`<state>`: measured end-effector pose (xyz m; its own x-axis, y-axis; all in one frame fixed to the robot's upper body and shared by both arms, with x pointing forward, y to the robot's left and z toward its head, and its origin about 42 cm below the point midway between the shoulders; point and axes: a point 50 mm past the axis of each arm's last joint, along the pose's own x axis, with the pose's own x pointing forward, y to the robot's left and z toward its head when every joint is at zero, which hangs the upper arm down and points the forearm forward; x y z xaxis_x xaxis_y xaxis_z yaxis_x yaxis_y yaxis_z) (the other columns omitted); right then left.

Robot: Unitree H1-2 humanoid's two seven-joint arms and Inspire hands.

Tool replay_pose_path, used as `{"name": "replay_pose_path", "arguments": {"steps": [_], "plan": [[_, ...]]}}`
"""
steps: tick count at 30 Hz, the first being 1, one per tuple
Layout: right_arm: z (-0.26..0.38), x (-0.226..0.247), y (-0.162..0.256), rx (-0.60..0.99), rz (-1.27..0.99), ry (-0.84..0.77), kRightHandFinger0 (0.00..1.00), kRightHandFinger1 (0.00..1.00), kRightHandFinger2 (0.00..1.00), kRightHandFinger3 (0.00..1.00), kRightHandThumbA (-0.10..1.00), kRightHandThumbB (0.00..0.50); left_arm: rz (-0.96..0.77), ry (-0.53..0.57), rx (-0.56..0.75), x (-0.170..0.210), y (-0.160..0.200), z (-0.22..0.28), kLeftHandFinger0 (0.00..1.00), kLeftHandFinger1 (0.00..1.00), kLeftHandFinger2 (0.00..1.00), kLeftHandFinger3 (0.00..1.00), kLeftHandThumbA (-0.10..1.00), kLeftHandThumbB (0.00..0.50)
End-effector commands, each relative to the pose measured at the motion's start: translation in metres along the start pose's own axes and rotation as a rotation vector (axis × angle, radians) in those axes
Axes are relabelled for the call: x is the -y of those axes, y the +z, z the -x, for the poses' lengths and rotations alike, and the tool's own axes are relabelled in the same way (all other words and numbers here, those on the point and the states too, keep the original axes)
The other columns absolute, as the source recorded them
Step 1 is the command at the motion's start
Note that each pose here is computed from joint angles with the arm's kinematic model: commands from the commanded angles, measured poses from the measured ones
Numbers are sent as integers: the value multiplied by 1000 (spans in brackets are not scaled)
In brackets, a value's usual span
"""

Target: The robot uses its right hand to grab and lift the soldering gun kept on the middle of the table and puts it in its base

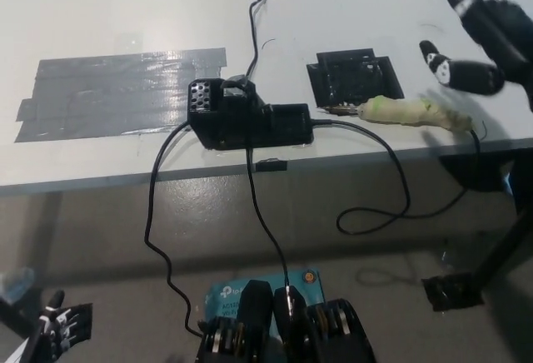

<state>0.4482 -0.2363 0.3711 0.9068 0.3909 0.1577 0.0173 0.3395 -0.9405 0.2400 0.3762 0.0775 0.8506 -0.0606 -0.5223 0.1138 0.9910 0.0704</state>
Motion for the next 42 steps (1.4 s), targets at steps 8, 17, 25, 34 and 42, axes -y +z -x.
{"name": "replay_pose_path", "arguments": {"steps": [8, 17, 25, 34, 42], "plan": [[-62, -3, 7, -58, 295, 195, 1000, 1000, 1000, 1000, 430, 367, -37, -31, 8, -6, 10, 5, 1000, 1000, 1000, 1000, 1000, 467], [-82, -18, -2, -116, 388, 298, 1000, 1000, 1000, 1000, 503, 342, -78, -33, -7, -5, 9, 5, 1000, 1000, 1000, 1000, 1000, 335], [-86, -36, -20, -195, 353, 368, 1000, 1000, 1000, 1000, 473, 332, -66, -46, -6, -1, 8, 6, 1000, 1000, 1000, 1000, 1000, 343], [-77, -42, -55, -335, 314, 395, 1000, 1000, 1000, 1000, 470, 311, -80, -57, 0, 1, 12, 4, 1000, 1000, 1000, 1000, 1000, 316], [-75, -54, -73, -425, 260, 419, 1000, 1000, 1000, 1000, 496, 286, -88, -67, 1, 5, 11, 6, 1000, 1000, 1000, 1000, 1000, 344]]}}
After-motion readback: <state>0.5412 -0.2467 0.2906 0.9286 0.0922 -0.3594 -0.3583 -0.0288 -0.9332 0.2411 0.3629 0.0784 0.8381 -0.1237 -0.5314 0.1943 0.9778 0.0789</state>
